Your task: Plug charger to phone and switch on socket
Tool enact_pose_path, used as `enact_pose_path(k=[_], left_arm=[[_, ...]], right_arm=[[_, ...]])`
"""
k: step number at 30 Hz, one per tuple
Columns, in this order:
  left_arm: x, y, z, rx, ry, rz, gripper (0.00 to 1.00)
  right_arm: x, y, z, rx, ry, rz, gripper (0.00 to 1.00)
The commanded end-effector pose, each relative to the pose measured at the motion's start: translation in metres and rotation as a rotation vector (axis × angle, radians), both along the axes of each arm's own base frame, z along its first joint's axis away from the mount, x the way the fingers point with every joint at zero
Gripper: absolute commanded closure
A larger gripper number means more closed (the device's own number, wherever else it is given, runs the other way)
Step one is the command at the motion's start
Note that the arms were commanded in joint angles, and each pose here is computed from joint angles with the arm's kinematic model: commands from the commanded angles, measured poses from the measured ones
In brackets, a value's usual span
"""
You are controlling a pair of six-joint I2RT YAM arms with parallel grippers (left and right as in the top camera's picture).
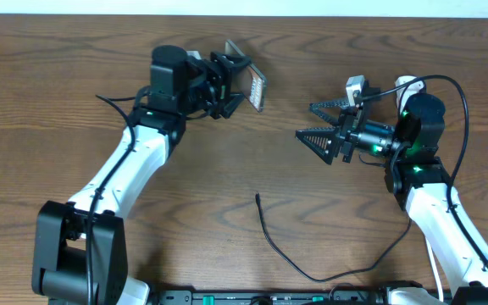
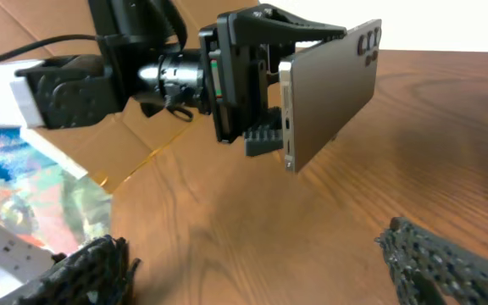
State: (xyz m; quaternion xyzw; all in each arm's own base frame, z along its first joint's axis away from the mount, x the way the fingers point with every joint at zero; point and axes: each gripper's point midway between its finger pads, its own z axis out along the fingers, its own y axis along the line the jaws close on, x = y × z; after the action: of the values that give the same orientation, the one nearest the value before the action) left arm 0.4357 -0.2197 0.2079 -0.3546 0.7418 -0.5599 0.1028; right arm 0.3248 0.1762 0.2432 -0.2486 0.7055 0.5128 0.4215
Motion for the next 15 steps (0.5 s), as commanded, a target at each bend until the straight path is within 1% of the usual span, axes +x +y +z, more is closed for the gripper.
enact_pose_path(k=[1,2,6,15], left_arm=[[-0.001,-0.013,0.025,0.006,-0.083,-0.014,0.93],[-0.002,-0.017,0.025,0.008,-0.084,-0.017,0.93],[-0.006,-0.027,0.024,0.019,-0.087,-0.021,0.93],[-0.014,-0.044,0.023,0.033,-0.092,-0.034,0.93]], right_arm=[[0.020,-0.004,-0.001,-0.047,-0.032,-0.105,0.09],[0.025,-0.005,-0.002,-0.060,-0.033,-0.138,0.11],[0.041,-0.005,-0.009,-0.115,-0.050,-0.252,0.11],[0.048,0.018,-0.020,-0.202,-0.058,-0.367,0.11]])
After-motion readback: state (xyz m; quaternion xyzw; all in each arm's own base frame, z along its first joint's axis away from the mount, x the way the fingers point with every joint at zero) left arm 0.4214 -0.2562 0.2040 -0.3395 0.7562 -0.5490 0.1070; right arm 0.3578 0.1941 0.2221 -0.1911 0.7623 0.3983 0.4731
